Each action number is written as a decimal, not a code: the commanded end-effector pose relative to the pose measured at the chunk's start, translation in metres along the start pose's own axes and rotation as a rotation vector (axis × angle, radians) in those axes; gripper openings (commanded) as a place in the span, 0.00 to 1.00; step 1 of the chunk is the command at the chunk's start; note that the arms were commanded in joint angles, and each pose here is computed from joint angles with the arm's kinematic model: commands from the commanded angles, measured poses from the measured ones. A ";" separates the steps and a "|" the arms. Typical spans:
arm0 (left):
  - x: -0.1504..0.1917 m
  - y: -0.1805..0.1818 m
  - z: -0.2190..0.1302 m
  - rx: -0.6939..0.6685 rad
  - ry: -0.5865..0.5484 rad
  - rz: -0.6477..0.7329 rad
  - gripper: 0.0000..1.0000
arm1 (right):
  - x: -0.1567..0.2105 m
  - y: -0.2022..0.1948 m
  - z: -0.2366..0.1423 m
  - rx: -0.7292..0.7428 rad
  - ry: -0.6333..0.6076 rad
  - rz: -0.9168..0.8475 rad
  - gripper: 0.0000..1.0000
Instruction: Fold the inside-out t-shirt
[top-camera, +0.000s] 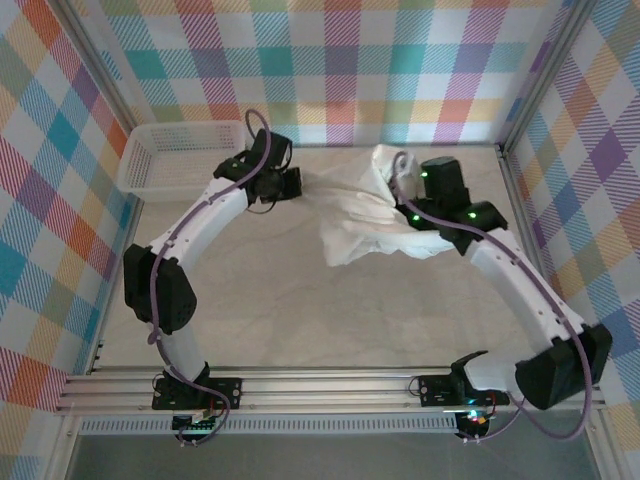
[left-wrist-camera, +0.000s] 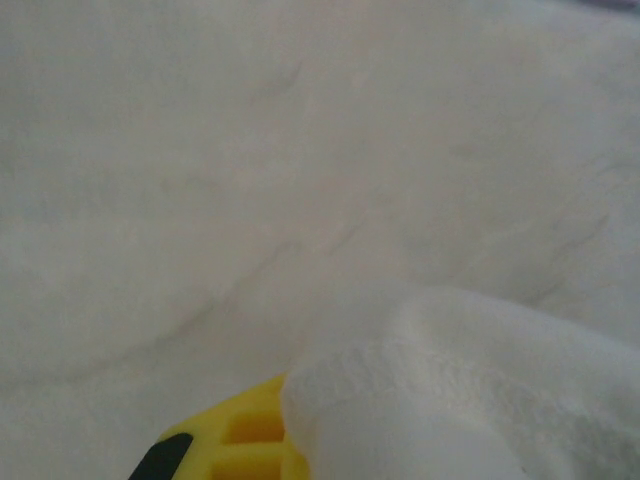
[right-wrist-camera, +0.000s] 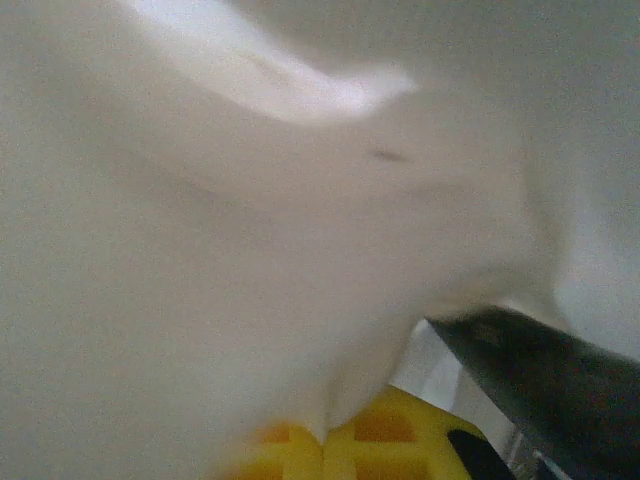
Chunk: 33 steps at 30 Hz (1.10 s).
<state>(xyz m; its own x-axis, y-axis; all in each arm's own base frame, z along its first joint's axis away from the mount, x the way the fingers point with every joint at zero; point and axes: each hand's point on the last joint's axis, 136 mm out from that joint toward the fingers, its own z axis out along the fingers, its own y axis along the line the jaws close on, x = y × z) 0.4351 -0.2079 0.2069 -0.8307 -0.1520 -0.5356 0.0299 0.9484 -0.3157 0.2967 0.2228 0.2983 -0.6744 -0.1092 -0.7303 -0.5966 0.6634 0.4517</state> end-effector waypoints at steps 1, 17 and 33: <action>0.012 0.015 0.018 0.025 0.019 -0.094 0.00 | -0.043 0.035 -0.022 -0.127 -0.160 -0.062 0.00; 0.029 0.001 -0.059 0.231 -0.046 -0.044 0.85 | -0.069 0.007 -0.033 0.005 -0.317 0.018 0.00; 0.074 -0.089 -0.019 0.272 0.056 0.226 0.64 | -0.057 0.017 -0.012 -0.125 -0.222 0.115 0.00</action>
<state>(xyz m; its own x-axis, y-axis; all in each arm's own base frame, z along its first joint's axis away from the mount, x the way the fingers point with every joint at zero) 0.3366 -0.3378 0.2636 -0.7695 0.0945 -0.6316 0.5144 0.6777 -0.5254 0.3237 0.2263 0.3457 -0.6321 0.1270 -0.7644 -0.5569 0.6115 0.5621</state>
